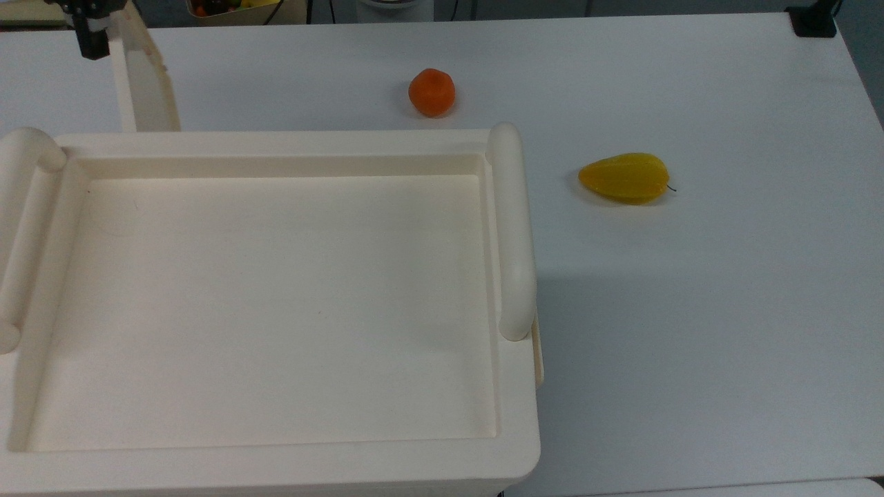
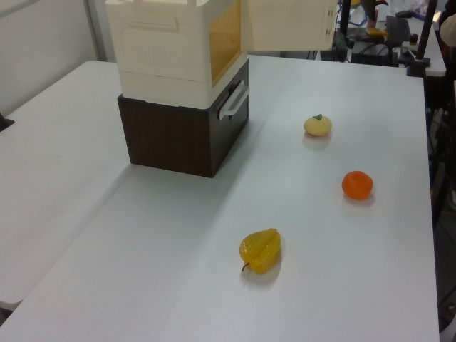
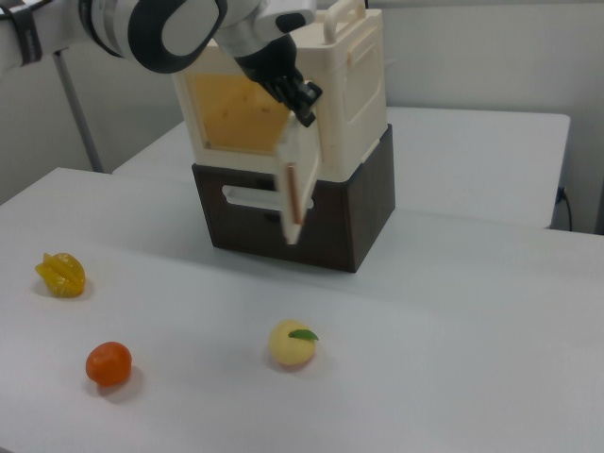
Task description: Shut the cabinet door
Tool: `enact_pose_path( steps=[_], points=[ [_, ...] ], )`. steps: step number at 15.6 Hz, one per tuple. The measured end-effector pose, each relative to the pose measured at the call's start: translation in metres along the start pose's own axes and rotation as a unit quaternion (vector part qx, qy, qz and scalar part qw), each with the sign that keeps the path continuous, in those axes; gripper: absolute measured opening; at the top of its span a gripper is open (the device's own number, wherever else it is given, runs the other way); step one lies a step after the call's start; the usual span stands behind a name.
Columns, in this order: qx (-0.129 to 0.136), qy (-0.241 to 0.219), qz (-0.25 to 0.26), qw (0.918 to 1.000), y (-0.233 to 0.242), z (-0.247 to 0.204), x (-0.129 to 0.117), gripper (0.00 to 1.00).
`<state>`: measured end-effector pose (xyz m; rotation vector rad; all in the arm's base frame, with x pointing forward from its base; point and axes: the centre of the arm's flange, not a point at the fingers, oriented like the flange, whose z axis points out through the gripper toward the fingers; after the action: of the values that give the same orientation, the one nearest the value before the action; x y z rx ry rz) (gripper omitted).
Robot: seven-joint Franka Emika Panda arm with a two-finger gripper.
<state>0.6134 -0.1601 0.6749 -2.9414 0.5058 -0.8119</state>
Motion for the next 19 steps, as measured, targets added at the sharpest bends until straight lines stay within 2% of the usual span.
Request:
enact_pose_path(
  steps=[4, 12, 19],
  points=[
    [0.029, -0.017, -0.014, 0.9993, -0.036, 0.000, -0.008, 0.01],
    [0.067, -0.033, -0.057, 0.9956, -0.118, 0.008, -0.027, 0.01],
    [0.096, 0.039, -0.073, 0.9920, -0.170, 0.034, -0.025, 0.01]
  ],
)
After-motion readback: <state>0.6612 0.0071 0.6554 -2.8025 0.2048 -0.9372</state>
